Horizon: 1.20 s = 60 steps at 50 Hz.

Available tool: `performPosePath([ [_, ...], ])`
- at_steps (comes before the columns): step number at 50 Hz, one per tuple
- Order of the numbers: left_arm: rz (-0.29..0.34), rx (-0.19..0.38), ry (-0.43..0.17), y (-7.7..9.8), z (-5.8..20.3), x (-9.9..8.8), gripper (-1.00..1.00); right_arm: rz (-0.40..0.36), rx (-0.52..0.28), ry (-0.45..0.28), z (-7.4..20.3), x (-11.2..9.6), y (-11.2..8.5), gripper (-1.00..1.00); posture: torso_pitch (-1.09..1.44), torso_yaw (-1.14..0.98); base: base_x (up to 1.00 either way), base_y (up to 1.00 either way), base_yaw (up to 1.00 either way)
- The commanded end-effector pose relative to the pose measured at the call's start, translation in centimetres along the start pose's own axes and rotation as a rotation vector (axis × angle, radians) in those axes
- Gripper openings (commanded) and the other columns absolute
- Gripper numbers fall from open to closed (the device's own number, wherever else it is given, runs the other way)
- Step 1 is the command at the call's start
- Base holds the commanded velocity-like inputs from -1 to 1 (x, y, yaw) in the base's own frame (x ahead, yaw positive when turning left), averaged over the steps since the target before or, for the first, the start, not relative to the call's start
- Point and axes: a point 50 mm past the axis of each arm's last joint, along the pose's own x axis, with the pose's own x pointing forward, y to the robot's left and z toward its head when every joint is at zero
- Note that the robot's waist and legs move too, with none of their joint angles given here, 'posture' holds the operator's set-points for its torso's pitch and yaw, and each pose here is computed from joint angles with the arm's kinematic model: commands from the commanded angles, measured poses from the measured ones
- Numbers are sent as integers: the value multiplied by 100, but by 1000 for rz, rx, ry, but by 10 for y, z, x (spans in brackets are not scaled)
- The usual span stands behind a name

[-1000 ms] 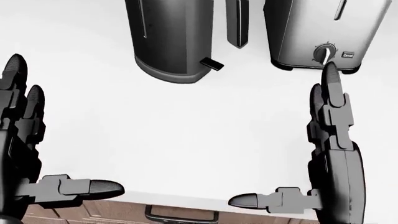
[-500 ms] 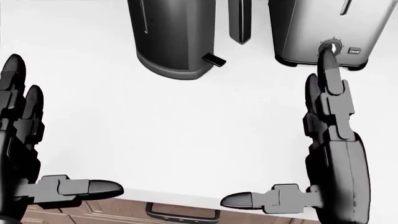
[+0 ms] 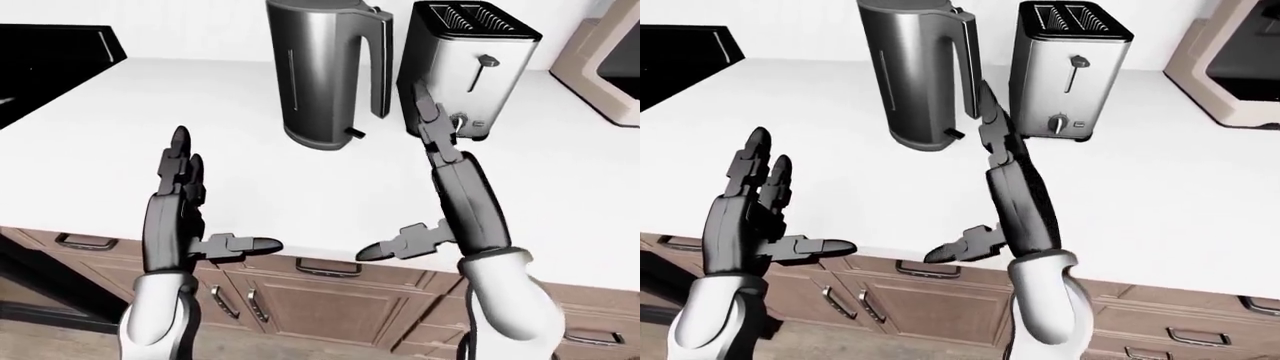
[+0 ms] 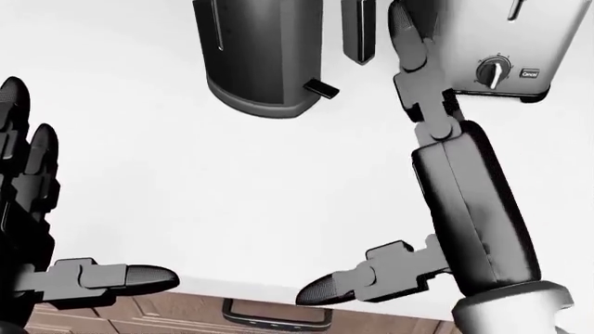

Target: Press down the lever to turn on the electric kettle.

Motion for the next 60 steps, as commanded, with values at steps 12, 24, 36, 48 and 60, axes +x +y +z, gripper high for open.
performPosePath([
  [12, 5, -1, -80, 1, 15, 0, 100, 62, -136, -24, 31, 12, -18, 100, 0, 0, 0, 0, 0],
  [24, 4, 0, -81, 1, 16, 1, 100, 200, -191, 34, 43, 7, -21, 100, 0, 0, 0, 0, 0],
  [36, 7, -3, -82, 2, 17, 2, 100, 302, -274, 90, 47, 7, -12, 100, 0, 0, 0, 0, 0],
  [48, 7, -4, -80, 2, 16, 2, 100, 388, -469, 175, 57, 8, -5, 100, 0, 0, 0, 0, 0],
  [60, 6, -5, -78, 2, 14, 1, 100, 452, -555, 234, 61, 18, 3, 100, 0, 0, 0, 0, 0],
])
